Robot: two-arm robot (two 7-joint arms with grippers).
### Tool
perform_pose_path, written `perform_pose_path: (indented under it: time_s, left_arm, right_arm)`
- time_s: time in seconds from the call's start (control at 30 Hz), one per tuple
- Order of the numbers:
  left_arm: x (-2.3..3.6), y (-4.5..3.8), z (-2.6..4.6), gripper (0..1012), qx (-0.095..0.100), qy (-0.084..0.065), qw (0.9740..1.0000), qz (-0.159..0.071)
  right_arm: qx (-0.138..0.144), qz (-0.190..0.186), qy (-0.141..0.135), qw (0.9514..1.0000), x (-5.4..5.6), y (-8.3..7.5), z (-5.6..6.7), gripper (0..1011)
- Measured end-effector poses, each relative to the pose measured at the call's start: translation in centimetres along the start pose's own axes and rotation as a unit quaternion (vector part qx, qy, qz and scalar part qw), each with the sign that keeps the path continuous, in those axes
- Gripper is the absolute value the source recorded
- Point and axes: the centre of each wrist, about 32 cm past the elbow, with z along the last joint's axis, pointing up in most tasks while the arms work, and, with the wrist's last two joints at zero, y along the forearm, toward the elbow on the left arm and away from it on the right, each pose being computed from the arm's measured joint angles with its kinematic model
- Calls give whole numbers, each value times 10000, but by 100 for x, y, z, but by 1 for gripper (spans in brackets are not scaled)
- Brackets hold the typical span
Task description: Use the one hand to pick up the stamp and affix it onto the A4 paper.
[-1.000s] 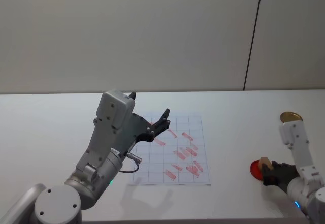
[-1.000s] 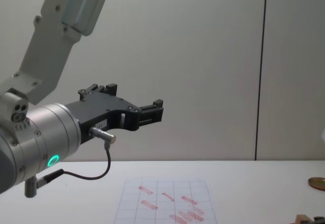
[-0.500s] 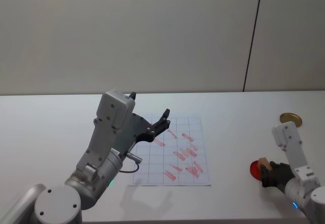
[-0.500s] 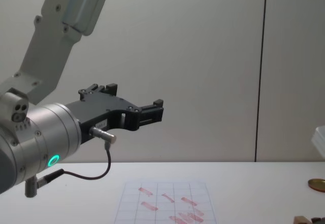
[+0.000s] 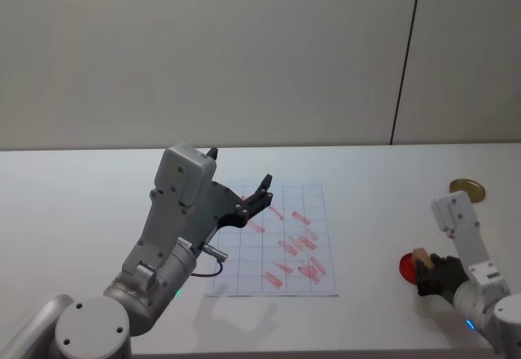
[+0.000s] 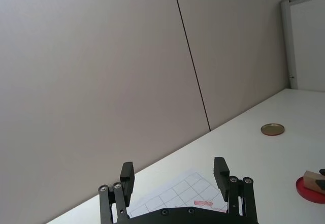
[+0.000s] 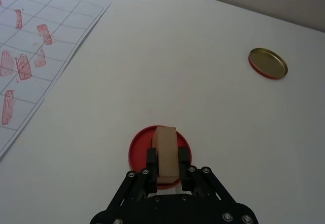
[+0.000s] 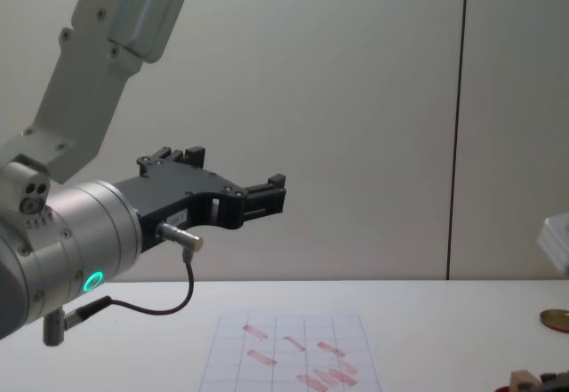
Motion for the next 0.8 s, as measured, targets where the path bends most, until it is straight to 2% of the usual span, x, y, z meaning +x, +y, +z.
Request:
perform_pose_path:
  time_s: [0.27,0.53,0.67,0.8]
  left_arm:
    - [0,0,0,993,0,0,10000,0]
    - [0,0,0,993,0,0,10000,0]
    - [0,0,0,993,0,0,10000,0]
    - [0,0,0,993,0,1,10000,0]
  right_arm:
    - [341,-86,-9,9994,18,-55,145,238]
    - [889,-74,-35,9960,9,-165,401,238]
    - [1131,57,-69,9935,-39,-209,526,238]
    - [1249,168,-109,9920,-89,-221,595,238]
